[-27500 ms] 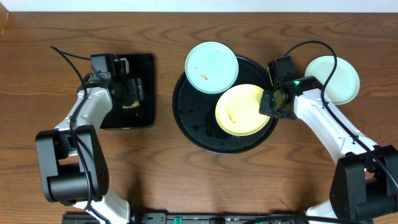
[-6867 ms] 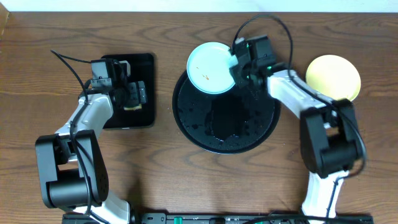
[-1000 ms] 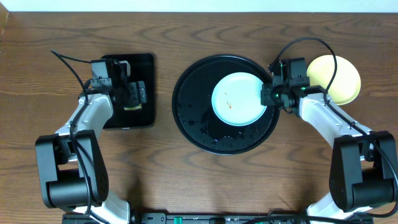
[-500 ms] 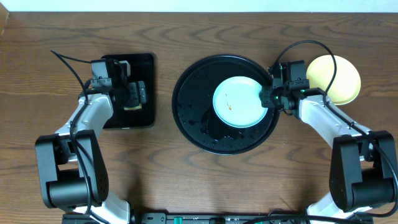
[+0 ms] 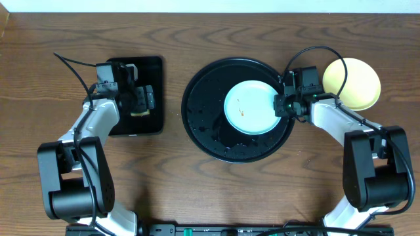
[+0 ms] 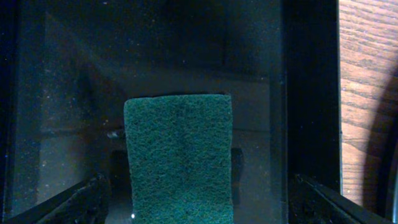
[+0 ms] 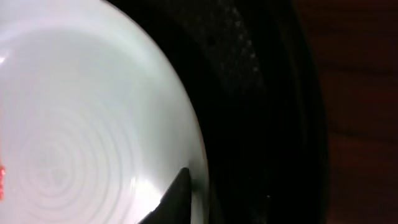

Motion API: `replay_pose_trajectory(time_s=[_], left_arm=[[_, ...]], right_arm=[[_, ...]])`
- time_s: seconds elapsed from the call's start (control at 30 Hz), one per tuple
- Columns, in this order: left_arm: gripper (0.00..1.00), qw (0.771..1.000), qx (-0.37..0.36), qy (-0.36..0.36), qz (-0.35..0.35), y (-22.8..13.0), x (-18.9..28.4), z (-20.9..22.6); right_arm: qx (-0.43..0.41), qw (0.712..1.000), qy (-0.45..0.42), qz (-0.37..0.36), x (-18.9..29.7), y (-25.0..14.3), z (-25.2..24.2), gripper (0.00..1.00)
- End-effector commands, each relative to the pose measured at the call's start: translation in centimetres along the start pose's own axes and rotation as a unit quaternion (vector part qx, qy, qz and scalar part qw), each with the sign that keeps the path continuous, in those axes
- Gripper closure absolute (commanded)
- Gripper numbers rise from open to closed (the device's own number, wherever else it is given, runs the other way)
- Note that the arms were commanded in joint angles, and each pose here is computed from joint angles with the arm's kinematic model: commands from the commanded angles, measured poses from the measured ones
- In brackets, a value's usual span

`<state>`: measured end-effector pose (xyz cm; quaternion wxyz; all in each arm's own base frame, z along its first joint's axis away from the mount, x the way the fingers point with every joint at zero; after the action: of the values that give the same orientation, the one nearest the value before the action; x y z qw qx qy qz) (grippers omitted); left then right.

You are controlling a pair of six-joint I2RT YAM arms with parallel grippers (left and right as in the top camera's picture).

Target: Clean dirty plates on tray and stack at the side

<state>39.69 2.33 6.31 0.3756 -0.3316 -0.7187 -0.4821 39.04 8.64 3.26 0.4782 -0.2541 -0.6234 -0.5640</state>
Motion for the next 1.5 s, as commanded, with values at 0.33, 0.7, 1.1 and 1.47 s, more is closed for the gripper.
replay_pose_trajectory(time_s=[0.33, 0.7, 1.1, 1.47], left_arm=[[0.09, 1.0, -0.001, 0.003, -0.003, 0.2, 0.2, 0.1], [0.02, 1.0, 0.004, -0.006, 0.027, -1.1, 0.2, -0.1], [0.41, 0.997, 0.01, 0.025, 0.07, -3.1, -2.0, 1.4], [0.83, 0.996, 0.007, 0.062, 0.065, -3.0, -2.7, 2.6]], right_arm=[[0.007, 1.0, 0.002, -0.001, -0.2, 0.0, 0.3, 0.99], [0.007, 1.0, 0.002, -0.002, -0.2, 0.0, 0.3, 0.97], [0.007, 1.0, 0.006, -0.003, -0.2, 0.0, 0.4, 0.97], [0.007, 1.0, 0.006, -0.004, -0.2, 0.1, 0.4, 0.97]])
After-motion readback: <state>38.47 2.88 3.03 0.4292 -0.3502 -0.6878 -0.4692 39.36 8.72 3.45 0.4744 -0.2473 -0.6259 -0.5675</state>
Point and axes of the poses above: each gripper's point midway between its finger pads, its own x axis back along the fingers, its own z axis along the line the jaws close on, y = z × x, the point moved 3 cm from there along x, back along the fingers, and after that the axes turned 11 degrees about x, right-handed, at the moved point
